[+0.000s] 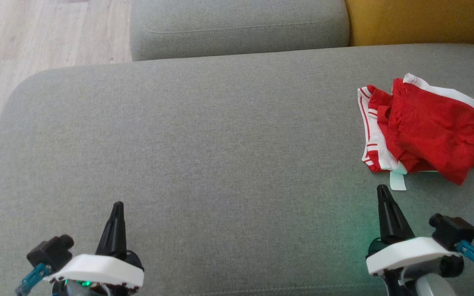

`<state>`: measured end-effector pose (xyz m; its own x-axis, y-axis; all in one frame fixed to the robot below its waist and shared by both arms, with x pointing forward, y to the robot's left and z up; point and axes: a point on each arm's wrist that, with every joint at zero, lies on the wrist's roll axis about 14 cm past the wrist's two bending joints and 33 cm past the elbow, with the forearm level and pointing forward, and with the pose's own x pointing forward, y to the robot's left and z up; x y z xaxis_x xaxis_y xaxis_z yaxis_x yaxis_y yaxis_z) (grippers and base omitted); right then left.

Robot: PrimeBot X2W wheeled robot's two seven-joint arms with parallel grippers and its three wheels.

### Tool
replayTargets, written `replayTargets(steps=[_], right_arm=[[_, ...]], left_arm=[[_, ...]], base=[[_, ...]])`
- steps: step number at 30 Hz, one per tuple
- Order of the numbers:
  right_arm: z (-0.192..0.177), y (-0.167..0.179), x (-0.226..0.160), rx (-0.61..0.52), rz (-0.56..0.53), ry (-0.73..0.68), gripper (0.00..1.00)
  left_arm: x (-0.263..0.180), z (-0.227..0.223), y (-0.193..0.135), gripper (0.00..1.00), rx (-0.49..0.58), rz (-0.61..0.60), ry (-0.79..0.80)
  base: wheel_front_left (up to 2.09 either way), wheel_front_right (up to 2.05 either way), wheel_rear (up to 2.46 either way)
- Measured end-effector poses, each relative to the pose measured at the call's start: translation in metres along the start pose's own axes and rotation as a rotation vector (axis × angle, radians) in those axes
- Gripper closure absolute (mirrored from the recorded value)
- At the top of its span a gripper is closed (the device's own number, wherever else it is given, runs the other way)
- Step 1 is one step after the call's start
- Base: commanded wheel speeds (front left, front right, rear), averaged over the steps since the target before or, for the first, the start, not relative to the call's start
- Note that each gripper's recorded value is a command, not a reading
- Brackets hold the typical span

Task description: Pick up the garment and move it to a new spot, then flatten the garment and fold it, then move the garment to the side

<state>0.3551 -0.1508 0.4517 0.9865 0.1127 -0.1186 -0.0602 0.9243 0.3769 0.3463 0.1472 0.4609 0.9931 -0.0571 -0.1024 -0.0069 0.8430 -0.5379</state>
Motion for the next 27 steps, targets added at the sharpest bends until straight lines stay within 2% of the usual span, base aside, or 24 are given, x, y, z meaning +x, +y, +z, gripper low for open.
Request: replayTargets(steps=[27], right_arm=[[0.008, -0.016, 0.002, 0.33, -0.069, -0.016, 1.0]], left_arm=[[0.005, 0.003, 0.014, 1.0, -0.276, 0.055, 0.023]], base=[[0.0, 0.0, 0.0]])
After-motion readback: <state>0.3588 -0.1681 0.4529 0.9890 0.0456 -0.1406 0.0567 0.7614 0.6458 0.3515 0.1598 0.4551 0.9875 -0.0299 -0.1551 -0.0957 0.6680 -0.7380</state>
